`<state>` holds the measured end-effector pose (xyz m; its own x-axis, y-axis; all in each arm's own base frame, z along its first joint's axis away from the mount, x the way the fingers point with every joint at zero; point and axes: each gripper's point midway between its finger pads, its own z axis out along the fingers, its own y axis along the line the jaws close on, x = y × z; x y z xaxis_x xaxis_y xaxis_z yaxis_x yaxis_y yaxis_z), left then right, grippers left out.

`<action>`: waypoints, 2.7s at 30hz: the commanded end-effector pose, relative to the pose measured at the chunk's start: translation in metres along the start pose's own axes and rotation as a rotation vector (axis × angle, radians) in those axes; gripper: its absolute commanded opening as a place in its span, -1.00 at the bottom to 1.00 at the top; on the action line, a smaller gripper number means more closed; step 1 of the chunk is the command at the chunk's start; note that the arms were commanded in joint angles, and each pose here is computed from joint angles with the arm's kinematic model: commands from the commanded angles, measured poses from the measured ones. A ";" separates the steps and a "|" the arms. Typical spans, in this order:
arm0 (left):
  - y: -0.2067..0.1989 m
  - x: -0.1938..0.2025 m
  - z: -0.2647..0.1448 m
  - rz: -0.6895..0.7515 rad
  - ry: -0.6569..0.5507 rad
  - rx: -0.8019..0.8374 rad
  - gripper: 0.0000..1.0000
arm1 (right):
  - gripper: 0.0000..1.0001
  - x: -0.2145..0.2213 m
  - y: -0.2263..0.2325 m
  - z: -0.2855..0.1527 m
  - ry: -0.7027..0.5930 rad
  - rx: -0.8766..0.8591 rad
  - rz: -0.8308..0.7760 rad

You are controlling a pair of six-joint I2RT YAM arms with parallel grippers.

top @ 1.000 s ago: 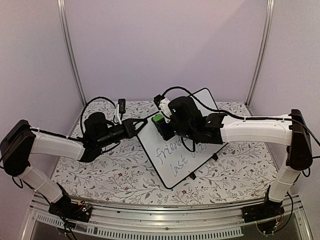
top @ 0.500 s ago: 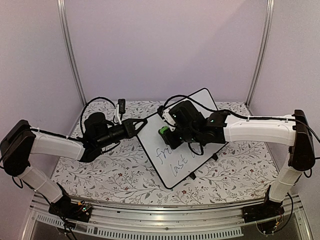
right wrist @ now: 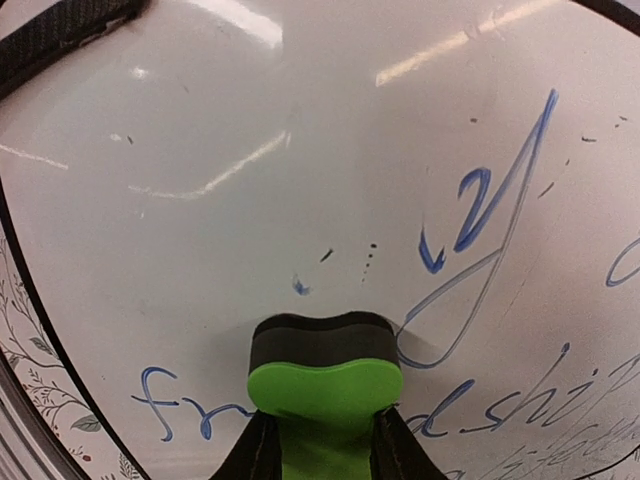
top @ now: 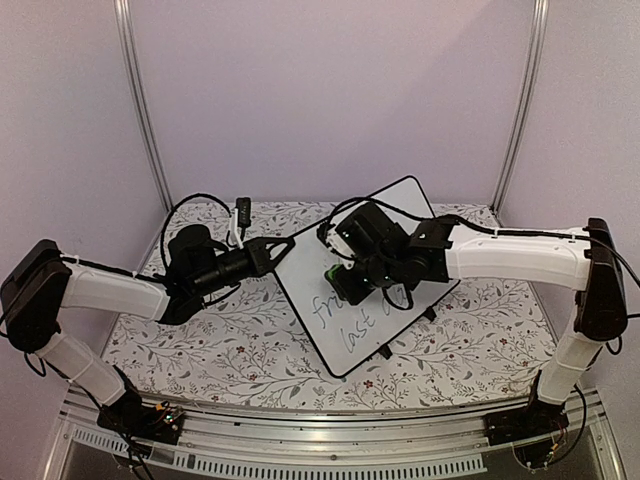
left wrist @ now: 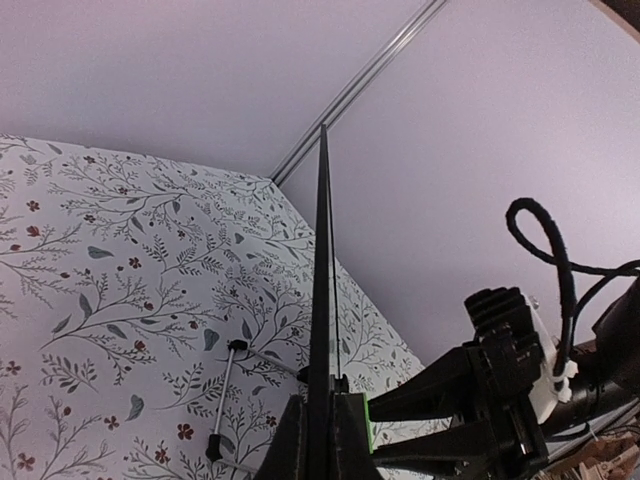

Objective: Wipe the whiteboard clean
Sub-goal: Erase the whiteboard at the center of the board, then place the whiteboard eraser at the center of the board.

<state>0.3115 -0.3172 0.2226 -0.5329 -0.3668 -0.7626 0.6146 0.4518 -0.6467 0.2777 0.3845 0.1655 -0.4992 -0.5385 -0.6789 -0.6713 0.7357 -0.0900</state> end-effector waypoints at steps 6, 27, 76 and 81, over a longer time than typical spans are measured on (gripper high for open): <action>-0.022 0.017 0.000 0.072 0.060 0.103 -1.00 | -0.43 -0.025 -0.032 0.022 0.035 0.112 -0.013; -0.019 0.020 0.002 0.066 0.069 0.101 -1.00 | -0.44 0.024 -0.010 0.012 0.172 0.132 -0.077; -0.016 -0.001 -0.013 0.087 -0.016 0.049 0.52 | -0.31 0.178 -0.029 -0.070 0.361 0.051 0.319; -0.016 -0.002 -0.013 0.088 -0.016 0.048 0.53 | -0.07 0.208 -0.031 -0.054 0.432 0.096 0.339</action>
<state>0.2963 -0.3164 0.2283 -0.4904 -0.3305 -0.8064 0.6747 0.4417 -0.5913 0.1683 0.2311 0.0830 -0.8371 -0.4214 -0.3489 -0.4481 0.8940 -0.0044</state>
